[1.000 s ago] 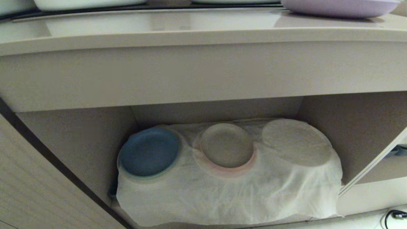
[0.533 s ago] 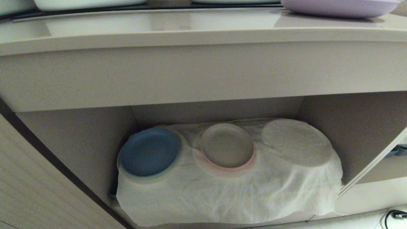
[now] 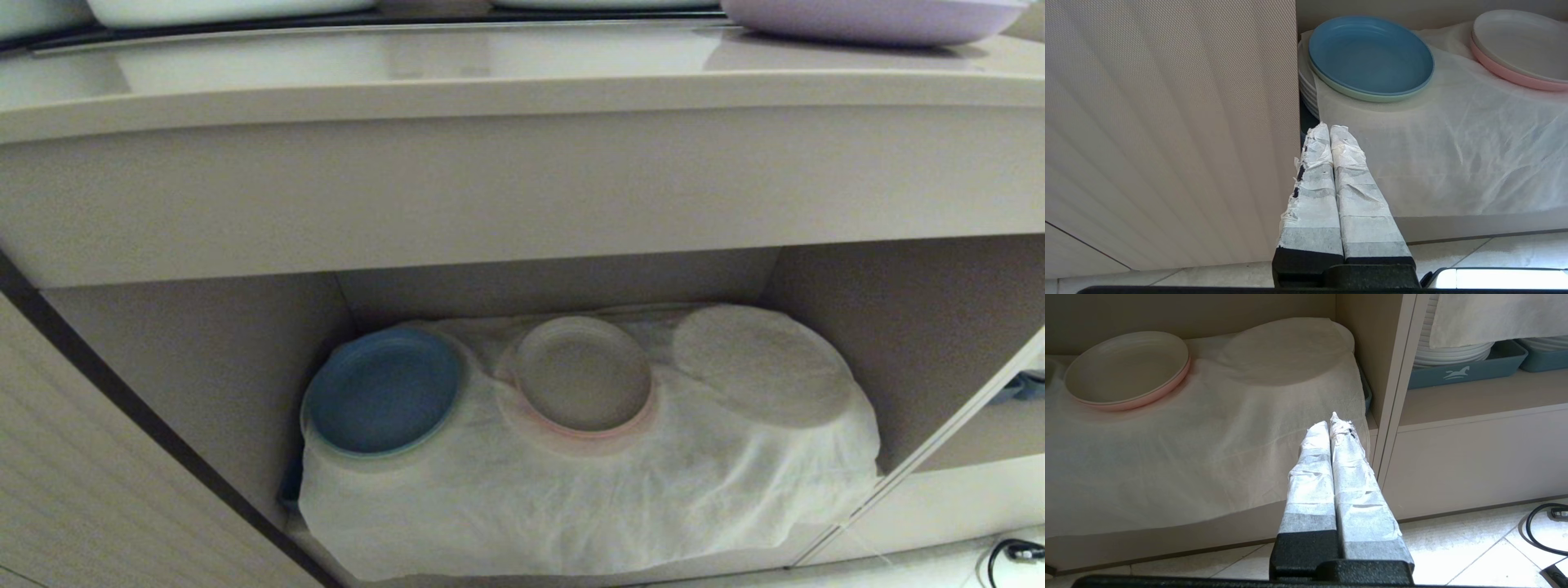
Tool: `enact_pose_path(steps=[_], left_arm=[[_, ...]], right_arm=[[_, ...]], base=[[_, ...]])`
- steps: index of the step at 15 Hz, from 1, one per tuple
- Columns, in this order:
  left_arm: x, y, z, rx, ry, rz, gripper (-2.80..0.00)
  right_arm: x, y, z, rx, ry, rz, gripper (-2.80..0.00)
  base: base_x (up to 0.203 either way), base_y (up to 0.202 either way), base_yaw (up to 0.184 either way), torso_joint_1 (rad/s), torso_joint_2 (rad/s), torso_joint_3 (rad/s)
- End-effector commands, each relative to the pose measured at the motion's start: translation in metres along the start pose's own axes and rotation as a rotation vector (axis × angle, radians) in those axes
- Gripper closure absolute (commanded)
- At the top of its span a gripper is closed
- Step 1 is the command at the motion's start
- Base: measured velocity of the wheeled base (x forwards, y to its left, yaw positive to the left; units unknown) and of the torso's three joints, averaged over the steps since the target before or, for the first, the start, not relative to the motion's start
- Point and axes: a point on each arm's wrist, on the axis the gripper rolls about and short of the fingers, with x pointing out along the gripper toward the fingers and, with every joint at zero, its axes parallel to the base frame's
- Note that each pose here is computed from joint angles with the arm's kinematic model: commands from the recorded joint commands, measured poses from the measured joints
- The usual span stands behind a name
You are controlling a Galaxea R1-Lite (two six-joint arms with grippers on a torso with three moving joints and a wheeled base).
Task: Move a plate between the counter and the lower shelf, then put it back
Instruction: Pick up the plate
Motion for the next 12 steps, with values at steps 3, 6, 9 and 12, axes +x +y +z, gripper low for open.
enact_pose_path(steps=[3, 6, 9, 12], left_arm=[[0.0000, 0.0000, 0.0000, 0.000, -0.001, 0.001, 0.00], [0.0000, 0.0000, -0.0001, 0.001, 0.001, 0.000, 0.00], [0.0000, 0.0000, 0.0000, 0.001, -0.001, 0.000, 0.00], [0.0000, 0.0000, -0.0001, 0.000, 0.000, 0.000, 0.00]], right_arm=[[0.0001, 0.0000, 0.0000, 0.000, 0.001, -0.001, 0.00], [0.0000, 0.0000, 0.0001, 0.001, -0.001, 0.000, 0.00], [0.0000, 0.0000, 0.0001, 0.000, -0.001, -0.001, 0.00], [0.0000, 0.0000, 0.0004, 0.000, -0.001, 0.000, 0.00]], base=[[0.000, 0.000, 0.000, 0.000, 0.00, 0.000], [0.000, 0.000, 0.000, 0.000, 0.00, 0.000], [-0.001, -0.100, 0.001, 0.001, 0.00, 0.000], [0.000, -0.195, 0.000, -0.001, 0.00, 0.004]])
